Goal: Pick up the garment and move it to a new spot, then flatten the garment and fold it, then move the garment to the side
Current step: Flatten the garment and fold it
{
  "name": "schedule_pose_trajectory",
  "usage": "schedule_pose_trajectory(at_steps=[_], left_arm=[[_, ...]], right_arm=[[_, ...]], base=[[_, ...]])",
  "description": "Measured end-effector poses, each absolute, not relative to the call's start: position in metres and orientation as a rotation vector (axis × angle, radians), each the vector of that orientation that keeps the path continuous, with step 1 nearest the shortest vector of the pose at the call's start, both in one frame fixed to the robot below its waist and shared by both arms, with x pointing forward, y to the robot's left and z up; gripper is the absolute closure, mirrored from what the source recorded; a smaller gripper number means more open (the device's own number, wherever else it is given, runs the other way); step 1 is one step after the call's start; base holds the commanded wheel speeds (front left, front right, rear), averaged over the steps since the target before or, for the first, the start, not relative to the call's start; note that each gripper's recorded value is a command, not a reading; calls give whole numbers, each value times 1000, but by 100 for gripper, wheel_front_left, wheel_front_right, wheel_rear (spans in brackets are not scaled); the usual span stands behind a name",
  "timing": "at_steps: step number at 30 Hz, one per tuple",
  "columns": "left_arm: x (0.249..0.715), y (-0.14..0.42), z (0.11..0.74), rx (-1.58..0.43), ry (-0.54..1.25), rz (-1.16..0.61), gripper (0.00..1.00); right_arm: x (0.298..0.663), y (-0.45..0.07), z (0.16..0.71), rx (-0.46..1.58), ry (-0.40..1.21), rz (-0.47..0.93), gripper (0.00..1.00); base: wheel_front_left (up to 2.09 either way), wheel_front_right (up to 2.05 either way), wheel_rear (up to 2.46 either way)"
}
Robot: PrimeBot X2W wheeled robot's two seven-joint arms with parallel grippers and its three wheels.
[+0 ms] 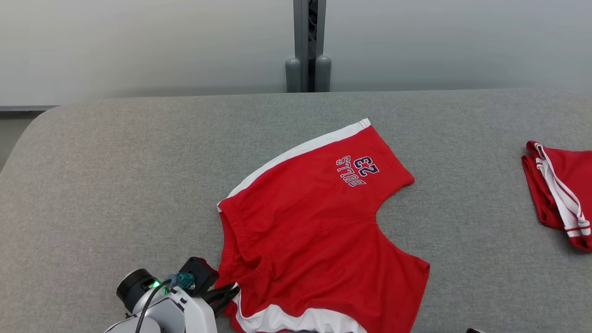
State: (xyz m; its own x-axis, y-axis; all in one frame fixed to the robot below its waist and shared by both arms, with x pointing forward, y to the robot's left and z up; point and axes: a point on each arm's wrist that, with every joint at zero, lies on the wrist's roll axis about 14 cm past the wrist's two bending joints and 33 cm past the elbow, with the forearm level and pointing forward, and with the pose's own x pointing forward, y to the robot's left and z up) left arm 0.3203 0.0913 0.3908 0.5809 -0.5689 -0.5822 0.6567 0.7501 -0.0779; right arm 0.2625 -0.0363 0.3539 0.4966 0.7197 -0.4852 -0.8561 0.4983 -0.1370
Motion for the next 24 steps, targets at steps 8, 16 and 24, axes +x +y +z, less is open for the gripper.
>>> schedule_pose_trajectory(at_steps=[8,16,24], left_arm=[[308,93,396,146,611,-710,100],[301,94,403,172,596,-717,100],[289,102,394,166,649,-690,100]], right_arm=[[254,-61,354,-443,413,949,100],[251,-85,360,-502,436,927,100],[236,-86,356,-503,505,978,100]], base=[[0,0,0],[0,0,0],[0,0,0]])
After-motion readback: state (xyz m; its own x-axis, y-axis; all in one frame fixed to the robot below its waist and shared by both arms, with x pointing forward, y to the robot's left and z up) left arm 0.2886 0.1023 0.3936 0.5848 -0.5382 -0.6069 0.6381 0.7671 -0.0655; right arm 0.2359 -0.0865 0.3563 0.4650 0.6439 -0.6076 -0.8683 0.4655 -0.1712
